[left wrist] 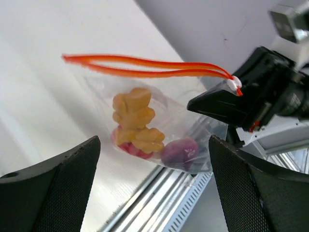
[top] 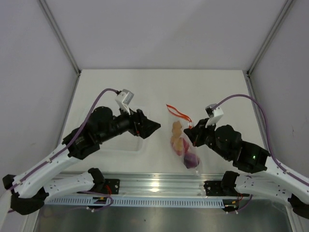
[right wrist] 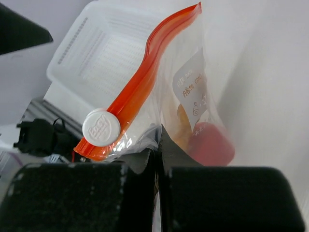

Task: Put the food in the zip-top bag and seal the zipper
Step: Zip the zipper food storage bag at the center of the board.

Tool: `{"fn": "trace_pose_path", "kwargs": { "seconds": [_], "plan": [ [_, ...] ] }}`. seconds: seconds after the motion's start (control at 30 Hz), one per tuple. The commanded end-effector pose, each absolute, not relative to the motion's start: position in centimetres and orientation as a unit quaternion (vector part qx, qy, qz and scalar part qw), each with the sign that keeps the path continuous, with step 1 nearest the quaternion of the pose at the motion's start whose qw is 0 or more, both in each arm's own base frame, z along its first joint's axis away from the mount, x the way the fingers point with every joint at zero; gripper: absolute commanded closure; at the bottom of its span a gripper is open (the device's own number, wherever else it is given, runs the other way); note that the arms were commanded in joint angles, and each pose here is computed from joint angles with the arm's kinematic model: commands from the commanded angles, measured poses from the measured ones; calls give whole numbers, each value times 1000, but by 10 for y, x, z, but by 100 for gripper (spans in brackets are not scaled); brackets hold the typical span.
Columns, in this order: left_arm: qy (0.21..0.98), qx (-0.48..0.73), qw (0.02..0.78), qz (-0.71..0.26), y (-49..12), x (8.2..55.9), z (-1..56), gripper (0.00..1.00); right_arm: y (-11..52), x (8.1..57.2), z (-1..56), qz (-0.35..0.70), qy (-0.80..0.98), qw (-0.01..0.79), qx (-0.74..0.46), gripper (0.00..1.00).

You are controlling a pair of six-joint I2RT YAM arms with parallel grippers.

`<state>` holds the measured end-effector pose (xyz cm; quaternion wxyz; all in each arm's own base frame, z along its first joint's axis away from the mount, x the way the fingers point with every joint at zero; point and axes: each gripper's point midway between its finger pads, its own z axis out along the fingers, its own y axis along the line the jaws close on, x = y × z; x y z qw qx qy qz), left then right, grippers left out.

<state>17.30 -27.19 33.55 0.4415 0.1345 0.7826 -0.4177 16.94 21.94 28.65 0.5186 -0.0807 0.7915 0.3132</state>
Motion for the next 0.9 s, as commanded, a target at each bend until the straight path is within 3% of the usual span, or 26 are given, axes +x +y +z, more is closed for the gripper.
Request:
{"fn": "trace_pose_path", "kwargs": {
  "seconds": [0.0,0.17,0.3,0.53,0.87],
  "plan": [
    [680,241,525,-452,-274,162,368,7,243,138,299,398,780,455,-162,100],
    [578,386,549,-464,-279,127,379,9,268,105,290,444,766,384,-263,100],
    [540,467,522,-466,-285,107,376,7,281,78,286,486,750,326,-309,100],
    [496,558,446,-493,-286,72,356,6,282,64,303,520,727,316,-318,100],
    [471,592,349,-553,-291,43,329,5,282,54,309,540,717,303,-320,100]
  ]
}}
